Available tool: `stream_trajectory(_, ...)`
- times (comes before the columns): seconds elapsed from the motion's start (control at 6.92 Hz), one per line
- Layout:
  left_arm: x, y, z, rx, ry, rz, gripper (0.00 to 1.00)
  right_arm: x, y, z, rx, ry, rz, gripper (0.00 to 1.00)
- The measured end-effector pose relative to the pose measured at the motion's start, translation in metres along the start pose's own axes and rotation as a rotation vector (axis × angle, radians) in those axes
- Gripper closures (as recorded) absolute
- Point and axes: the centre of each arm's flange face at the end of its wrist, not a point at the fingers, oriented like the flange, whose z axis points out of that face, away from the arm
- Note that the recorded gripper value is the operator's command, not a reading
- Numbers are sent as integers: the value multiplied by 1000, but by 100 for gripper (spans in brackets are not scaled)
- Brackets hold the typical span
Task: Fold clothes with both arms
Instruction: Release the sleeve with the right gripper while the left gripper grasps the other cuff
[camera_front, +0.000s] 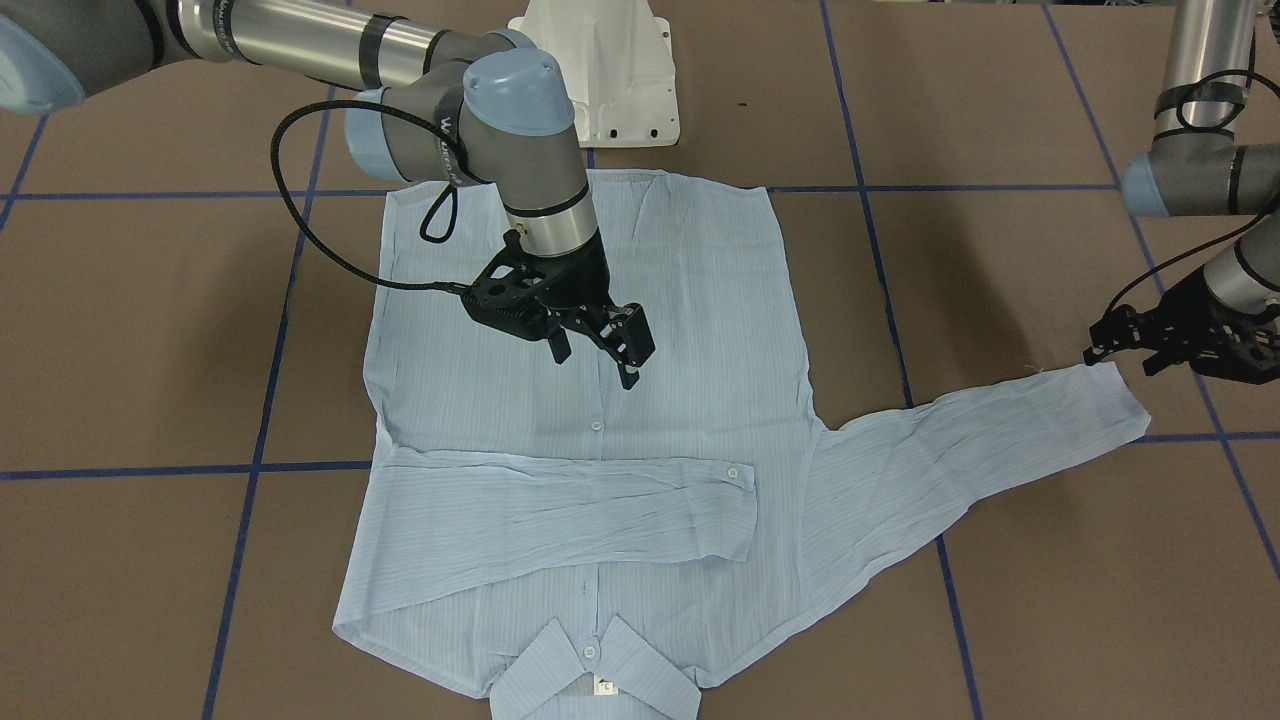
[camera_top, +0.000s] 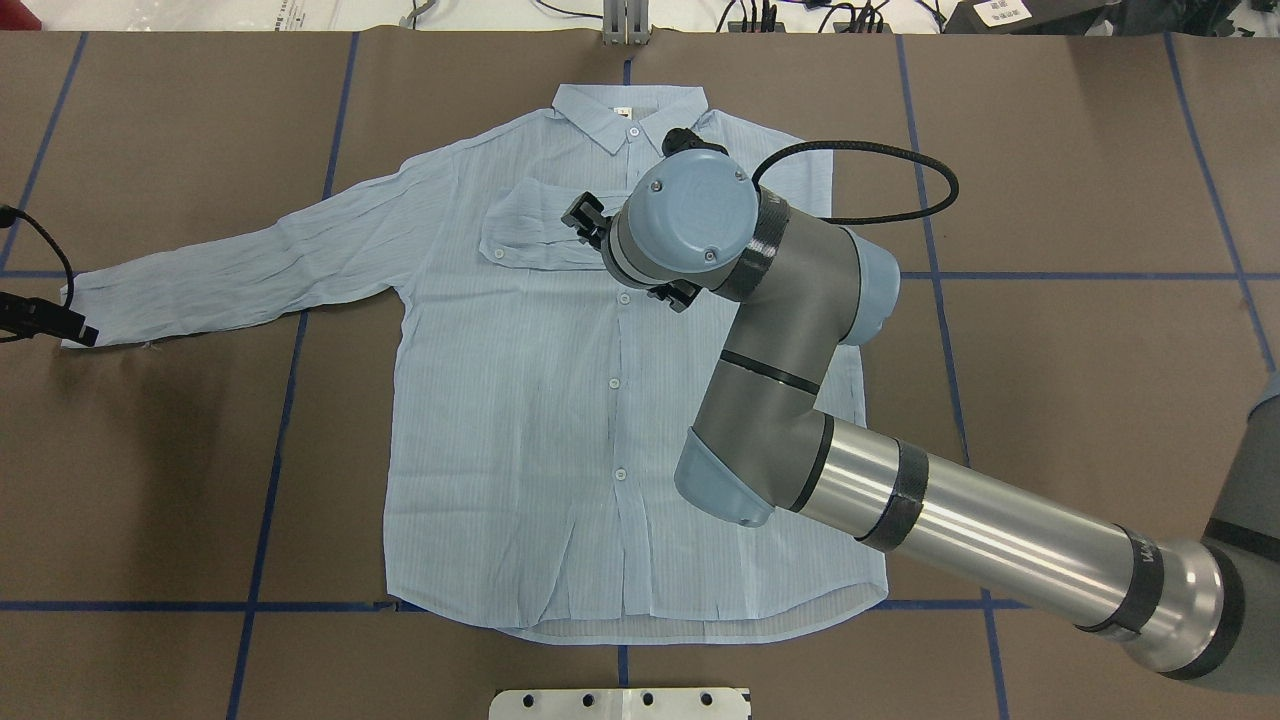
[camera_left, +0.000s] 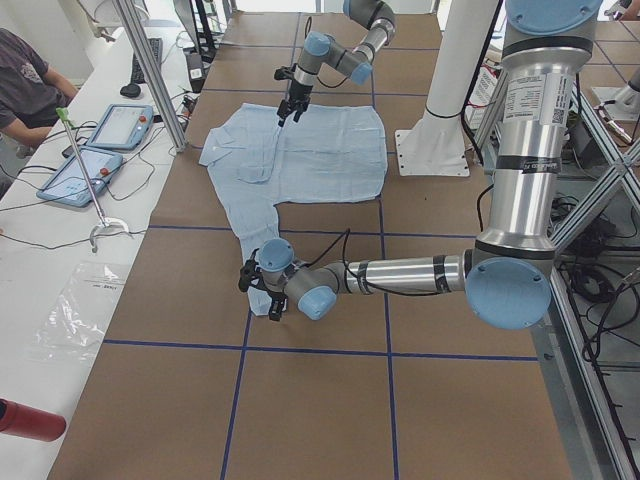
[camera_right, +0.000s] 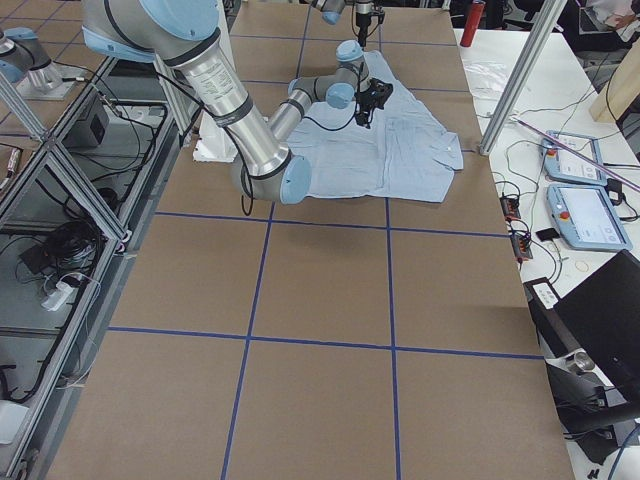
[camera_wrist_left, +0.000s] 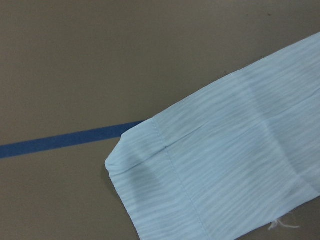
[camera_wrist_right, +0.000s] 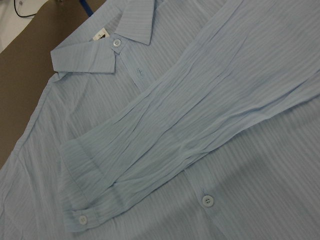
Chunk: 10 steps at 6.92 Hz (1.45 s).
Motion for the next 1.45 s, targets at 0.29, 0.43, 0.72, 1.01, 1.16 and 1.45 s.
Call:
stream_trajectory(0.29,1,2,5,-9,0,1,66,3,-1,1,2,3,1,0)
stream_trajectory(0.43,0,4,6,-13,-2,-1,95,4,-1,2,3,4,1,0)
stream_trajectory(0.72,-3,6,9,-18,-5,-6,100,3,-3,2,23,-3,2,0)
stream_trajectory(1.01,3,3,5,-12,4,0,100,2,-2,1,31,-7,2,0)
stream_trajectory(1.16,19,-3,-8,9,21,7,100,2,-3,1,32,-7,3,0)
stream_trajectory(1.45,94,-20,-61,83,90,-65,100,10,-9,4,37,2,-9,0)
